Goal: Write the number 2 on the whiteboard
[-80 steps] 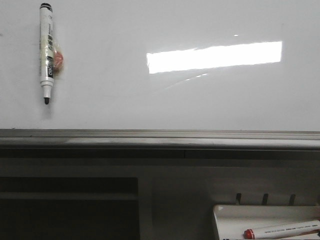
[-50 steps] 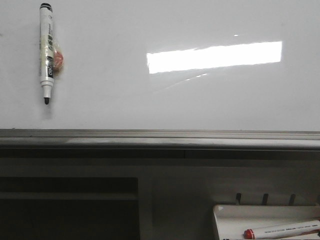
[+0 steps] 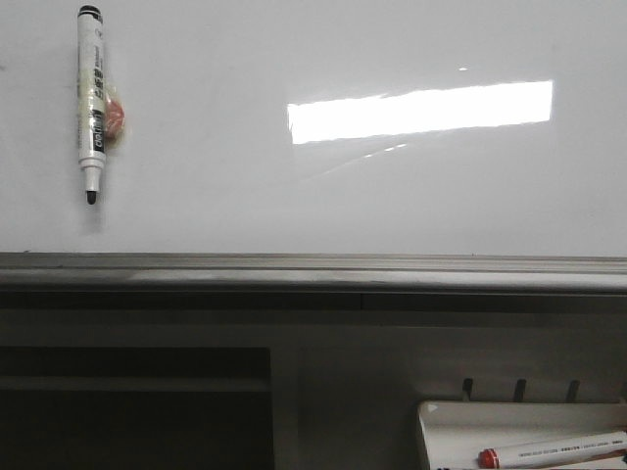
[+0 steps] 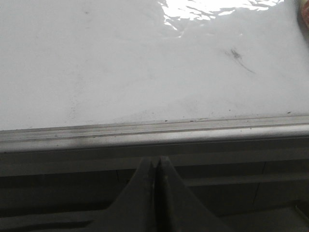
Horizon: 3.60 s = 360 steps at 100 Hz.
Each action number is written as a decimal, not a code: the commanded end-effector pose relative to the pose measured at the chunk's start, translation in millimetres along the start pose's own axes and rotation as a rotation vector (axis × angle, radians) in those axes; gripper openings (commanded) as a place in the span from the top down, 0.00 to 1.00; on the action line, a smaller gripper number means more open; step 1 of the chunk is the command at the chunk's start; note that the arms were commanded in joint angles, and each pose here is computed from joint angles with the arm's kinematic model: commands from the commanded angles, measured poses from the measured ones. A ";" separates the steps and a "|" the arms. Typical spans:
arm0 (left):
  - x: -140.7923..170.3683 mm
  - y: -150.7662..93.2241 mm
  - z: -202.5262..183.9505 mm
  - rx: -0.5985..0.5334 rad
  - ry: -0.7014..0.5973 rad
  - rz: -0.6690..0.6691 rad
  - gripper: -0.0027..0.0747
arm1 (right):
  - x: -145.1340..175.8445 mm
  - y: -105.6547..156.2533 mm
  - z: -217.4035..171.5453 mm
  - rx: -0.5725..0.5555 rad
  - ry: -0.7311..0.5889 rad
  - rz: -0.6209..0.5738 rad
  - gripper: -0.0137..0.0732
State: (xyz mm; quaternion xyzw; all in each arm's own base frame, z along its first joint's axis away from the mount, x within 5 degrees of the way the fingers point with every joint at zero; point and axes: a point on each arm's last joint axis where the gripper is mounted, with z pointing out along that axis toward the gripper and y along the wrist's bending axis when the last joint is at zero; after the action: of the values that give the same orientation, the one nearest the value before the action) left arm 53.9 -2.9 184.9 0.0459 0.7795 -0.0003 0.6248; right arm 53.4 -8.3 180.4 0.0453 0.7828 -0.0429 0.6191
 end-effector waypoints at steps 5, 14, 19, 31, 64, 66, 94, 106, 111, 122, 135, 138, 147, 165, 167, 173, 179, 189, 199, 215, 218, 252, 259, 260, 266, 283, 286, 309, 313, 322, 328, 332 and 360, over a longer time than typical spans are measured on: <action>-15.8 -0.1 -3.0 0.006 -0.220 -0.072 0.99 | 4.3 -0.1 1.0 0.004 -0.030 -0.010 0.91; -27.2 1.1 -6.3 0.002 -0.351 -0.101 0.99 | -3.3 0.9 0.5 -0.006 -0.113 -0.010 0.91; -31.1 1.7 -7.8 -0.002 -0.397 -0.101 0.99 | -10.1 1.8 -0.5 -0.016 -0.188 -0.011 0.91; -35.0 2.2 -9.6 -0.005 -0.440 -0.101 0.99 | -25.0 3.7 -4.7 -0.036 -0.359 -0.011 0.91; -35.5 2.3 -9.8 -0.005 -0.446 -0.102 0.99 | -36.6 5.1 -10.1 -0.053 -0.494 -0.011 0.91; -35.5 2.3 -9.8 -0.005 -0.446 -0.102 0.99 | -37.1 5.2 -10.4 -0.053 -0.501 -0.011 0.91; -35.6 2.3 -9.8 -0.005 -0.447 -0.103 0.99 | -44.5 6.0 -14.9 -0.083 -0.594 0.053 0.91; -38.4 3.2 -11.2 0.005 -0.457 -0.186 0.99 | -48.3 6.4 -17.5 -0.105 -0.637 0.101 0.91; -40.1 3.5 -12.0 0.006 -0.460 -0.202 0.99 | -48.7 6.2 -17.5 -0.119 -0.628 0.149 0.91; -50.2 3.2 -15.6 0.015 -0.434 -0.201 0.99 | -53.4 3.8 -17.4 -0.121 -0.480 0.308 0.91; -78.9 2.9 -27.0 0.019 -0.340 -0.115 0.99 | -75.7 -0.1 -27.8 -0.064 -0.312 0.353 0.91; -87.7 3.9 -30.4 0.007 -0.318 -0.075 0.99 | -85.5 -0.8 -32.3 -0.055 -0.293 0.359 0.91; -106.1 5.7 -33.2 -0.007 -0.259 -0.033 0.99 | -106.3 -2.5 -38.1 -0.022 -0.191 0.365 0.91; -130.5 7.0 -27.1 -0.004 -0.243 -0.032 0.99 | -129.3 1.0 -32.5 -0.015 0.080 0.269 0.91; -131.9 7.1 -25.8 -0.004 -0.237 -0.030 0.99 | -130.2 2.2 -31.1 -0.026 0.106 0.244 0.91; -133.9 6.9 -22.4 0.000 -0.231 -0.036 0.95 | -130.8 6.4 -27.2 -0.069 0.158 0.189 0.91; -136.0 6.4 -20.4 0.006 -0.245 -0.039 0.85 | -129.5 10.5 -23.4 -0.114 0.192 0.132 0.91; -139.7 6.3 -19.1 0.013 -0.288 -0.071 0.54 | -126.7 13.9 -20.7 -0.159 0.201 0.102 0.91; -142.3 7.0 -15.0 0.010 -0.362 -0.097 0.40 | -118.5 16.5 -17.4 -0.192 0.223 0.093 0.91; -142.3 4.9 -9.3 0.037 -0.359 -0.093 0.41 | -111.5 23.2 -17.4 -0.285 0.260 0.065 0.91; -142.2 3.6 -8.2 0.051 -0.354 -0.082 0.41 | -111.2 24.6 -18.0 -0.305 0.263 0.060 0.91; -138.7 -31.5 9.7 0.405 -0.235 -0.131 0.41 | -118.9 32.2 -19.1 -0.416 0.169 0.019 0.91; -139.0 -39.9 16.4 0.451 -0.219 -0.138 0.42 | -120.5 32.4 -18.9 -0.418 0.153 0.028 0.91; -138.6 -41.7 17.9 0.459 -0.213 -0.135 0.42 | -120.7 32.5 -19.0 -0.419 0.151 0.031 0.91; -138.9 -48.2 24.4 0.483 -0.208 -0.131 0.42 | -121.1 32.5 -18.9 -0.418 0.147 0.032 0.91; -130.9 -67.6 50.5 0.507 -0.129 -0.102 0.43 | -121.4 32.6 -18.9 -0.419 0.144 0.034 0.91; -129.7 -69.8 55.3 0.502 -0.123 -0.100 0.43 | -121.6 32.5 -18.8 -0.419 0.141 0.035 0.91; -116.6 -95.7 85.1 0.508 -0.062 -0.182 0.45 | -123.9 32.3 -18.4 -0.416 0.116 0.040 0.91; -114.7 -100.1 87.9 0.512 -0.059 -0.190 0.45 | -123.9 32.3 -18.4 -0.416 0.116 0.040 0.91; -109.1 -109.2 94.2 0.514 -0.043 -0.212 0.45 | -123.9 32.3 -18.4 -0.416 0.116 0.040 0.91; -104.5 -112.3 99.2 0.497 -0.019 -0.237 0.45 | -124.3 32.3 -18.4 -0.416 0.112 0.041 0.91; -101.8 -113.5 101.7 0.487 -0.004 -0.248 0.45 | -124.5 32.3 -18.4 -0.415 0.110 0.041 0.91; -96.7 -115.2 112.8 0.432 -0.002 -0.292 0.45 | -125.5 32.2 -18.2 -0.414 0.099 0.043 0.91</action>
State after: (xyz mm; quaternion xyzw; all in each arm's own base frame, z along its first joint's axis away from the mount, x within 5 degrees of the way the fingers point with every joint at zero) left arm 170.7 -128.4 231.7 0.0847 0.7919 -0.2442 0.5533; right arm 63.9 23.8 292.1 -0.0696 0.8289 0.1321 0.5391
